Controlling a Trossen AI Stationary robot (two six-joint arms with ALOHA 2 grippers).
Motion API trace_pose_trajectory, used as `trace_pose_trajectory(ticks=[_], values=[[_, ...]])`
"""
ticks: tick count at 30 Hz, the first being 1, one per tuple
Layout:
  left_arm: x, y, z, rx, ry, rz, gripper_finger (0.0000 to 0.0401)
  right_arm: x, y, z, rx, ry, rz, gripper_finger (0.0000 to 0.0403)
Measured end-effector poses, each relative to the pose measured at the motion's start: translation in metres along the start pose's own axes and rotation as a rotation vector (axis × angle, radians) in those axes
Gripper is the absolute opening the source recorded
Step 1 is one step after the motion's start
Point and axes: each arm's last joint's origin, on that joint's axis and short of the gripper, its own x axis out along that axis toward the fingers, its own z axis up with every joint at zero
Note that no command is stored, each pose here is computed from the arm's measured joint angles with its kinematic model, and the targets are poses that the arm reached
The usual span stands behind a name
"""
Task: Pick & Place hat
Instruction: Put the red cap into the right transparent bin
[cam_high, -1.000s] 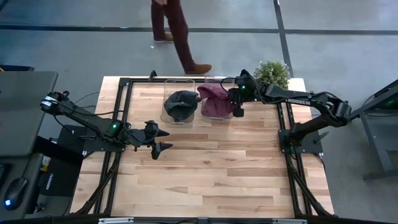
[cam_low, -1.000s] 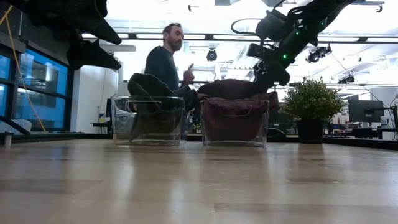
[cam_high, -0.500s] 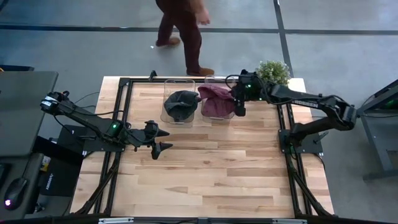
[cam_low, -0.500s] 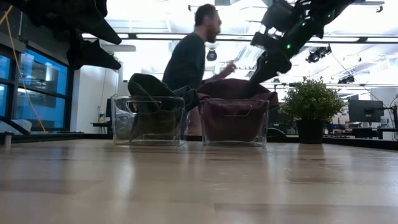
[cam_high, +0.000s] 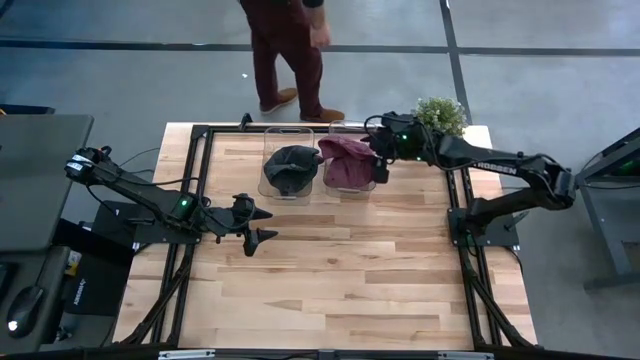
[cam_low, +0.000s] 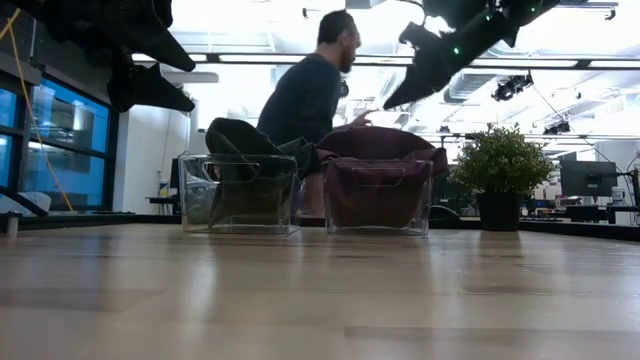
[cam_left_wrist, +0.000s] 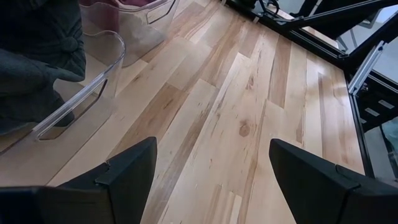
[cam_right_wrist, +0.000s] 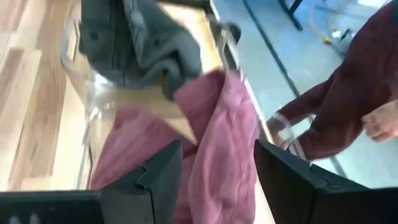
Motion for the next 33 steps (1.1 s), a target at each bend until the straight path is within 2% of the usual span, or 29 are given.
trace_pose_trajectory(ticks=[5,10,18,25,28,31,33], values=[[0.0,0.0,0.0,0.0,0.0,0.0,0.0302,0.005,-0.005,0.017,-0.006,0.025,0.009,0.0195],[0.0,0.0,0.0,0.0,0.0,0.0,0.0302,0.026,-0.01,0.032,-0.04,0.173,0.028,0.0195],[0.0,0.0,0.0,0.0,0.0,0.0,0.0302,0.057,-0.008,0.069,-0.247,0.317,0.021,0.0195],[0.0,0.0,0.0,0.0,0.0,0.0,0.0302,0.084,0.002,0.089,-0.39,0.327,0.034,0.0195],[0.0,0.0,0.0,0.0,0.0,0.0,0.0302,0.093,0.015,0.09,-0.393,0.34,0.075,0.0195],[0.0,0.0,0.0,0.0,0.0,0.0,0.0302,0.093,0.029,0.088,-0.339,0.349,0.15,0.0195],[0.0,0.0,0.0,0.0,0.0,0.0,0.0302,0.093,0.037,0.086,-0.324,0.361,0.141,0.0195]])
